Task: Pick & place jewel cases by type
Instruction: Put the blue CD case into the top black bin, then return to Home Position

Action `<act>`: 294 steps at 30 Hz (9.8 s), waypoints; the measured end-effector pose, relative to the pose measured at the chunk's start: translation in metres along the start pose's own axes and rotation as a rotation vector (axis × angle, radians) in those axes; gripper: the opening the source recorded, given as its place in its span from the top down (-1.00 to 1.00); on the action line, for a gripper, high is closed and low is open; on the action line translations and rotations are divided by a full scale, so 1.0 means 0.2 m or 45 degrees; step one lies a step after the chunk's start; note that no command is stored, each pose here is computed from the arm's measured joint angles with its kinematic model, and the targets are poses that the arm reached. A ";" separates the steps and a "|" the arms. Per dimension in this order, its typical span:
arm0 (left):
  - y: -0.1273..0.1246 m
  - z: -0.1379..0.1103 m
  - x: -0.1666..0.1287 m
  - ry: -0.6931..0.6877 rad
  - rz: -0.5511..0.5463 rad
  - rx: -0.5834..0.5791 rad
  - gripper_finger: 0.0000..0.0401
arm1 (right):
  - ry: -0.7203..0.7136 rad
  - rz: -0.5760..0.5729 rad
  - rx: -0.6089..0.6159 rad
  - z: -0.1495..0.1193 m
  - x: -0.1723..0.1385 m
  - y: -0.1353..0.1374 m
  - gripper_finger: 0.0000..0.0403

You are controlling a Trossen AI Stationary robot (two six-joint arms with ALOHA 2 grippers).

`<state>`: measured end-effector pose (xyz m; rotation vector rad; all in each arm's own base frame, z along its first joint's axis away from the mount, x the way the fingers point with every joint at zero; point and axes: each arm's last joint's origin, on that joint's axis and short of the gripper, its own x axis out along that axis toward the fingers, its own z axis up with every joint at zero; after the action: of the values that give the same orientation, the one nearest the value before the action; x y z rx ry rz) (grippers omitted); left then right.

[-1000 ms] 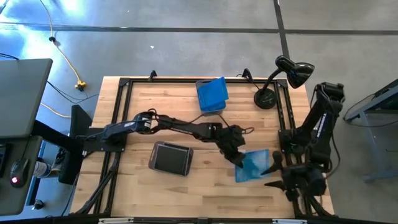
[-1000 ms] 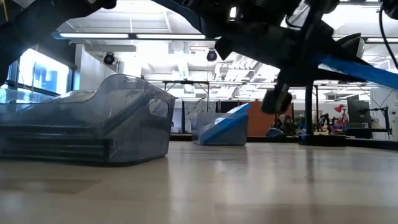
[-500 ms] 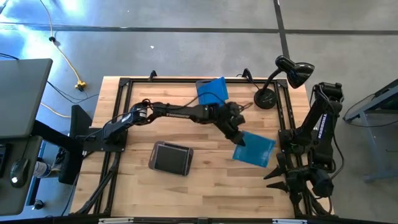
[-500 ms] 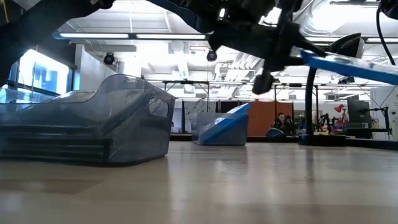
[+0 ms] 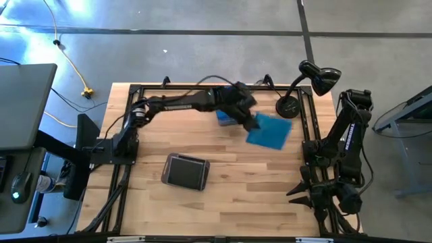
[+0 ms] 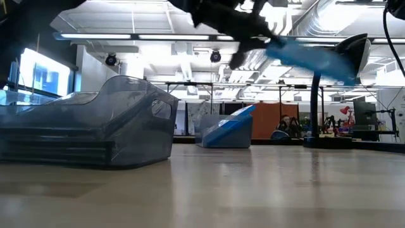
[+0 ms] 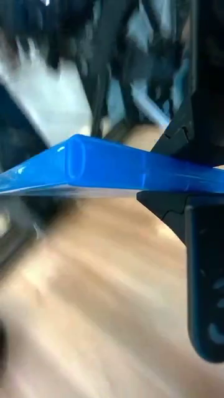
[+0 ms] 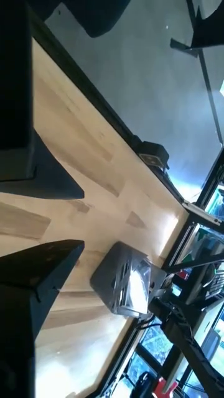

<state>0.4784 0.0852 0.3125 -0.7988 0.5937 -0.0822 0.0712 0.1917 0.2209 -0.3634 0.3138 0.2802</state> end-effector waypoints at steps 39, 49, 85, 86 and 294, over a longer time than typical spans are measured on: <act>0.03 -0.24 -0.12 -0.303 1.581 0.235 0.85 | 0.027 0.045 0.032 -0.01 0.00 0.00 0.44; 0.10 -0.22 -0.03 -0.352 1.661 0.370 0.48 | 0.031 0.074 0.039 0.00 0.00 0.01 0.44; -0.75 -0.38 -0.25 -0.383 1.223 0.665 0.07 | -0.127 -0.086 0.162 0.06 -0.15 -0.18 0.44; -0.76 -0.40 -0.26 -0.419 1.266 0.647 0.07 | -0.148 -0.134 0.194 0.06 -0.16 -0.20 0.44; 0.49 -1.64 -1.16 -0.794 0.152 0.913 0.07 | -0.349 -0.485 0.413 -0.45 -0.06 -0.74 0.97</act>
<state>0.0967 0.0085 0.1748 -0.0652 -0.0045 0.0640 0.0861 0.0210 0.1904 -0.0577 0.0144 -0.0969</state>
